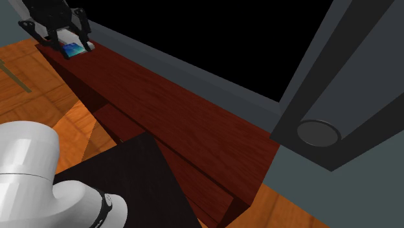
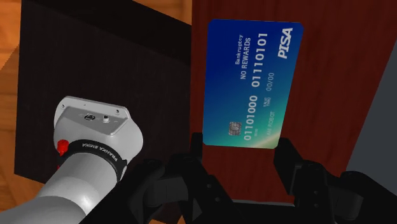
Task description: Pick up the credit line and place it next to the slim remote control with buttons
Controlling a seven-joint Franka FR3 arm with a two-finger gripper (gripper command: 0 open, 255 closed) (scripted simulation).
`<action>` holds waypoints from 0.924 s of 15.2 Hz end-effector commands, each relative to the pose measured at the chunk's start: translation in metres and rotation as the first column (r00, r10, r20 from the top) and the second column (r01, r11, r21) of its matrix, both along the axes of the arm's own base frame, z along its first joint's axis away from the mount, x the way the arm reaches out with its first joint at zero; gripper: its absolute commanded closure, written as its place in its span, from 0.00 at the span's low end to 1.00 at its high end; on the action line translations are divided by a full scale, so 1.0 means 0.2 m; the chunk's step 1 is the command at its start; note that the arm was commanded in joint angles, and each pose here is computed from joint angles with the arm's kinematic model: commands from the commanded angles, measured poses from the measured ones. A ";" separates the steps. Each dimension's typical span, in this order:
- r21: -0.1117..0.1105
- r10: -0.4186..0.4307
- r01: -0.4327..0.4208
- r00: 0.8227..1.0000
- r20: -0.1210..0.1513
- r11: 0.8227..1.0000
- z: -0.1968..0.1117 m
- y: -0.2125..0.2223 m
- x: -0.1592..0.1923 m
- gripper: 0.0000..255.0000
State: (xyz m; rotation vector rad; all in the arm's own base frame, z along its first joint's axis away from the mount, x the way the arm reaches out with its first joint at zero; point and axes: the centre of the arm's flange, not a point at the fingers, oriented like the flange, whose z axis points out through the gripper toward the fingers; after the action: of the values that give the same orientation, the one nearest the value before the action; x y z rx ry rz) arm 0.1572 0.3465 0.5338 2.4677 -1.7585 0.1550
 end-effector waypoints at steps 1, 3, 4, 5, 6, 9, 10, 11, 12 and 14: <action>0.000 0.000 0.000 1.000 0.000 1.000 -0.05 0.00 0.00 1.00; 0.000 0.000 0.000 1.000 0.000 1.000 -0.10 0.00 0.00 1.00; 0.000 0.000 0.000 1.000 0.000 1.000 -0.13 0.00 0.00 1.00; 0.000 0.000 0.000 1.000 0.000 1.000 -0.16 0.00 0.00 1.00; 0.000 0.000 0.000 1.000 0.000 1.000 -0.17 0.00 0.00 1.00; 0.000 0.000 0.000 1.000 0.000 1.000 -0.17 0.00 0.00 1.00; 0.000 0.000 0.000 1.000 0.000 1.000 -0.17 0.00 0.00 1.00; 0.000 0.000 0.000 1.000 0.000 1.000 -0.17 0.00 0.00 1.00; 0.000 0.000 0.000 1.000 0.000 1.000 -0.17 0.00 0.00 1.00; 0.000 0.000 0.000 1.000 0.000 1.000 -0.17 0.00 0.00 0.00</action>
State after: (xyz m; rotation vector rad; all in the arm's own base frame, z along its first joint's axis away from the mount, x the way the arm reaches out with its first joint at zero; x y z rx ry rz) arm 0.1569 0.3459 0.4999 2.4677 -1.7588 0.1549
